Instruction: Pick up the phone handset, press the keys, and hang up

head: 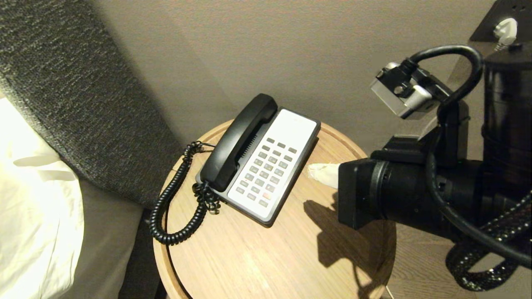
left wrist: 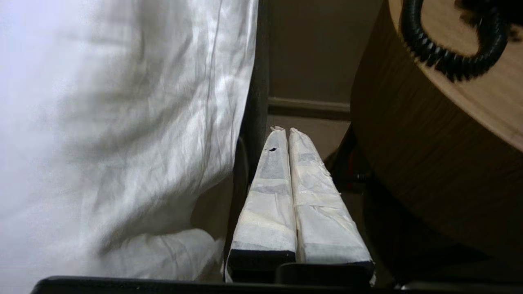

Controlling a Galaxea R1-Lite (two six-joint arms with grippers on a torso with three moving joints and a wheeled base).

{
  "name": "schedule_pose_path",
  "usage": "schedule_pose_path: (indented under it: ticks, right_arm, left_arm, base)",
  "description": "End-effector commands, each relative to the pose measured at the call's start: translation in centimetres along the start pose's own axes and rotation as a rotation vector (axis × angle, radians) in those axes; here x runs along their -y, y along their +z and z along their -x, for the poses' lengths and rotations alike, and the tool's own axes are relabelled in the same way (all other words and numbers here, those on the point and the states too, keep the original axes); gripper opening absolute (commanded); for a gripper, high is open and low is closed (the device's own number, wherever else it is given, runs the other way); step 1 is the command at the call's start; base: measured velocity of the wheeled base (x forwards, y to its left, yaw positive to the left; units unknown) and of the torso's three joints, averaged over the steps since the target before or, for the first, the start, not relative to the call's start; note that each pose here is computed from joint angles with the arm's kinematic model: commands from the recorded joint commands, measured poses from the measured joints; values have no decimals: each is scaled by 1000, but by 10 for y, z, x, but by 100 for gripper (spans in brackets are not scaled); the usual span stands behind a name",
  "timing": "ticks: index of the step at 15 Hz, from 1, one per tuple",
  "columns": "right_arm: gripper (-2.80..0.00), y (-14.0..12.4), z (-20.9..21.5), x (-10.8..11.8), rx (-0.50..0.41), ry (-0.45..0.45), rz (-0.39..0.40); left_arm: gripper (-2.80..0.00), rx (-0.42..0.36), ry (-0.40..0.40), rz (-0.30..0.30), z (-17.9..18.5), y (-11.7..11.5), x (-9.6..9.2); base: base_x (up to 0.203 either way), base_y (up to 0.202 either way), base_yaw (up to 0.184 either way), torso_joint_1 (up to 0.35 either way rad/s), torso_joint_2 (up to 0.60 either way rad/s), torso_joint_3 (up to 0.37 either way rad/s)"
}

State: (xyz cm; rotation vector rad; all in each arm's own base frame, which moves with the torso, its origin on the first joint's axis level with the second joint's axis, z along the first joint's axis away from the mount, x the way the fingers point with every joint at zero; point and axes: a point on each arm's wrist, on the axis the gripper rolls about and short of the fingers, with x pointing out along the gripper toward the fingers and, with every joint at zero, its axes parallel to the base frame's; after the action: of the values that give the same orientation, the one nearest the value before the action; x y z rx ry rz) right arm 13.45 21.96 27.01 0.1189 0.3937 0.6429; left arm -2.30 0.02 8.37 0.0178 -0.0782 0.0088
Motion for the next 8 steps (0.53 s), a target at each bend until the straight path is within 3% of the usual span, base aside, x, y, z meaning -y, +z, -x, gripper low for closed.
schedule_pose_path:
  ticks: [1,8]
  right_arm:
    - [-280,0,6,2,7,3,-3]
    - [-280,7,25,9,54,6,-26]
  left_arm:
    - [-280,-35,-3,-29,-2,-11,0]
    - [-280,-28,-1,-24,-2,-10,0]
  base:
    - [0,0,0,0,0,0]
    - [0,0,0,0,0,0]
